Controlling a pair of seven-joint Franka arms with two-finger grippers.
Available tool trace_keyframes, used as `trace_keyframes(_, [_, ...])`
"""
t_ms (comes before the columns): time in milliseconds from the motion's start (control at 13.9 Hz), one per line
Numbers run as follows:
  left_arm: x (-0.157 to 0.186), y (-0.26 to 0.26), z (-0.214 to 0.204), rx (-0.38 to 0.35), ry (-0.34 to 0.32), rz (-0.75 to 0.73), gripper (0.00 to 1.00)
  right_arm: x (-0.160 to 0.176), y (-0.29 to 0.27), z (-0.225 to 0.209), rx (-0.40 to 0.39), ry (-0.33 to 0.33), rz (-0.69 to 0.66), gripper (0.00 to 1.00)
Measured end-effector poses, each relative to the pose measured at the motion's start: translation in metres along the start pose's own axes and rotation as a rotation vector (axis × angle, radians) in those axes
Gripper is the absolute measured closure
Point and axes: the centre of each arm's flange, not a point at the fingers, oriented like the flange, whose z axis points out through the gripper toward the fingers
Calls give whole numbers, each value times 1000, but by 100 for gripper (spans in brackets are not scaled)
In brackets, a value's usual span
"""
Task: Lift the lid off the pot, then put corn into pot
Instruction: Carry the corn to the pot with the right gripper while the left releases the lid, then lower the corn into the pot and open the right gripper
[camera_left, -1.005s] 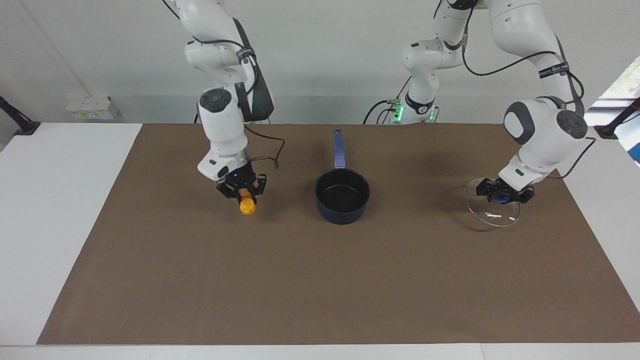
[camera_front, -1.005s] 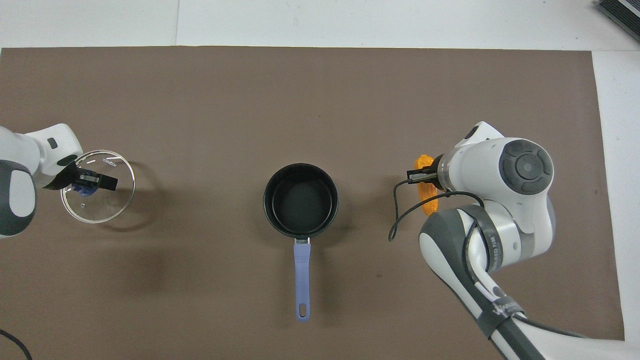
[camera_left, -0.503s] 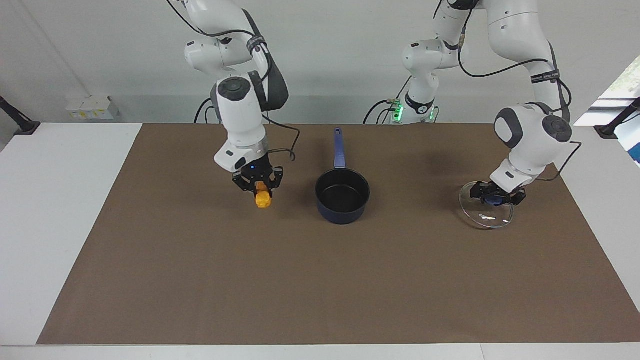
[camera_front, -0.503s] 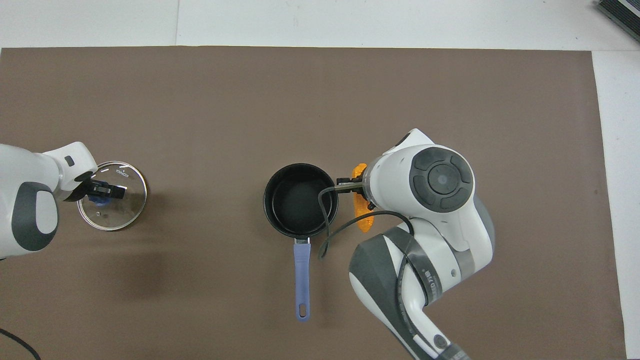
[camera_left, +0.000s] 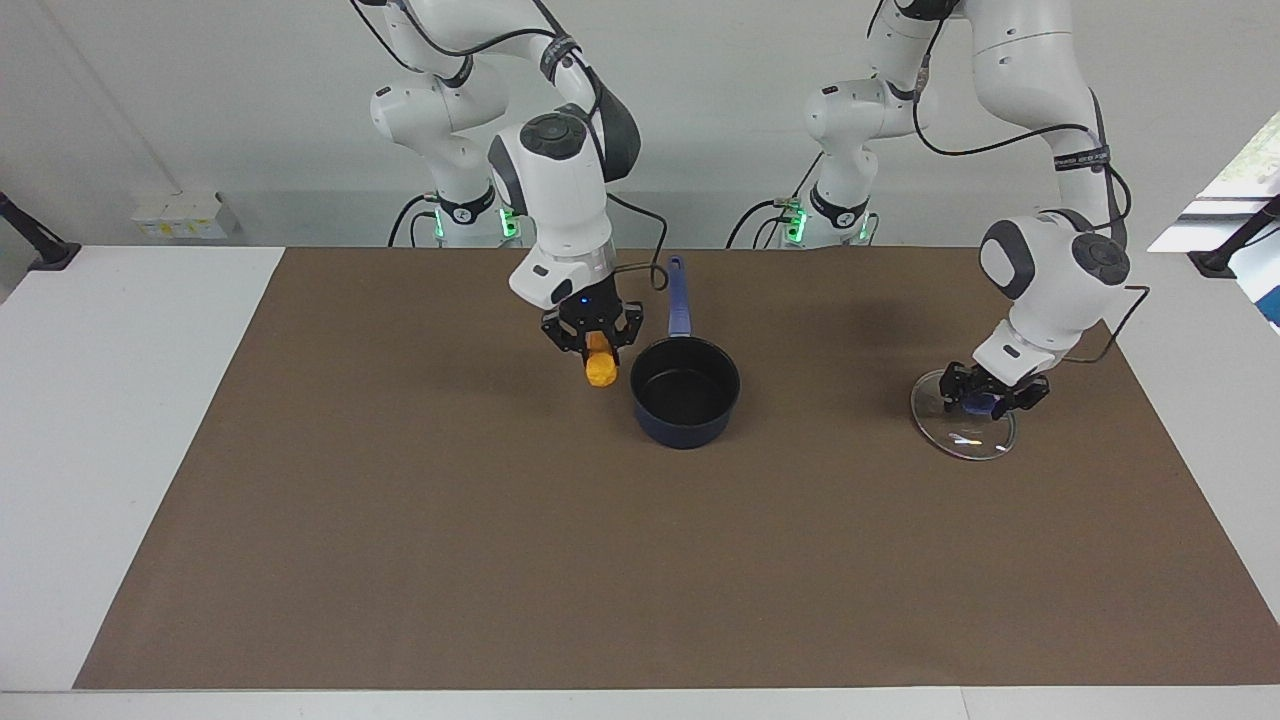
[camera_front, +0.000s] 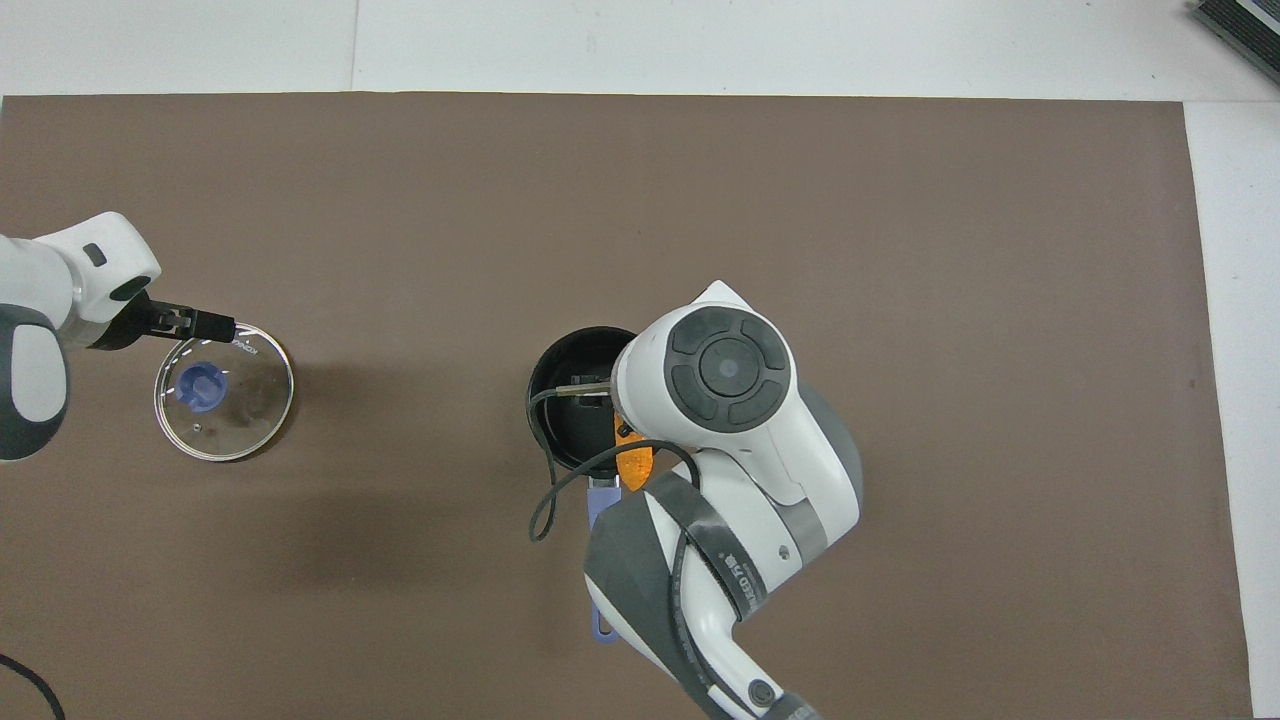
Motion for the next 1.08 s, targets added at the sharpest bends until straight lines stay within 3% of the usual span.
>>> trace_keyframes(431, [29,41,-88,-14,-53,-73,0,2,-22,46,5,-1,-18,61])
trace_keyframes(790, [21,37,-151,-25,-138,-91,0,9,-28,56,31,36,-20,61])
trace_keyframes(1077, [4,41,-191,-24,-144,-110,0,14,-24,61,34,47,-11,61])
